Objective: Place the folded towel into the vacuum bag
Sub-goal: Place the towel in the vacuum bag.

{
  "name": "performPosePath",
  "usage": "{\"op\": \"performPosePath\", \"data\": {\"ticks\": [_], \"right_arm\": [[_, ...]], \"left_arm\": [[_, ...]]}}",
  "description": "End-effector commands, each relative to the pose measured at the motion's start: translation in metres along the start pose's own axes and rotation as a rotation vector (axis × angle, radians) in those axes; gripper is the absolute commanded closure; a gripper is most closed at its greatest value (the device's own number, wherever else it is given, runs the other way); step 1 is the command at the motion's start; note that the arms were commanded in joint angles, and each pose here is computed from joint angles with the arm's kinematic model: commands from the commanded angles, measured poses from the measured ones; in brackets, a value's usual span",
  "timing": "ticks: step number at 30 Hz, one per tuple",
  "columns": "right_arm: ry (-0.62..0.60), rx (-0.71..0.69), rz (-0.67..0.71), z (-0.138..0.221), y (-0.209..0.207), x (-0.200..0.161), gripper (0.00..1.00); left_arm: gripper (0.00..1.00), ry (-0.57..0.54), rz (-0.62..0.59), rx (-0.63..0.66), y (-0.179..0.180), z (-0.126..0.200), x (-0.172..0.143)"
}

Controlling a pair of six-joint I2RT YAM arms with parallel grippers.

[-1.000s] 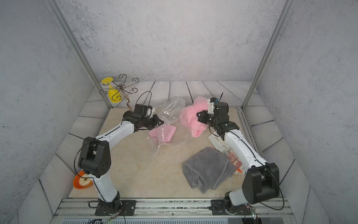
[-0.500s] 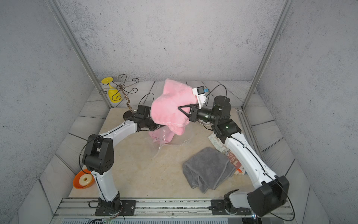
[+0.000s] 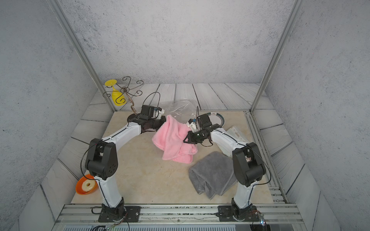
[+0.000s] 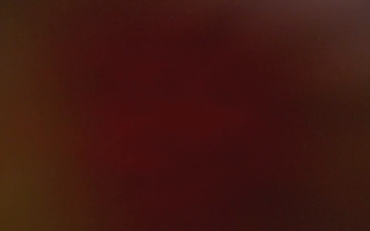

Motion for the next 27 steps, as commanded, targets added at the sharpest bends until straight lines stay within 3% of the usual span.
{"op": "performPosePath", "data": {"ticks": [1,9,20,23,27], "right_arm": [[0.059,-0.221,-0.103,-0.002,-0.027,-0.003,0.99],[0.058,-0.357,-0.305,0.012,-0.068,-0.010,0.99],[-0.016,-0.358,-0.456,0.034,-0.088,-0.014,0.98],[-0.070,-0.264,-0.426,0.040,-0.075,-0.003,0.97],[-0.218,-0.034,-0.363,0.056,-0.046,0.022,0.96]], "left_arm": [[1.00,-0.006,-0.136,-0.112,-0.038,0.022,-0.003],[1.00,-0.005,-0.277,-0.131,-0.056,0.046,-0.021],[1.00,0.071,-0.447,-0.206,-0.076,0.064,-0.036],[1.00,0.084,-0.450,-0.187,-0.075,0.055,-0.040],[1.00,0.124,-0.452,-0.148,-0.075,0.029,-0.053]]}}
Point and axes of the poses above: each gripper's point midway between its finger pads, its own z axis back along the fingers, its own y axis along the line the jaws close on, x = y × z, the point moved 10 cm from there along z, back along the fingers, and after that the axes turned 8 degrees about z, right-handed, at the moved point
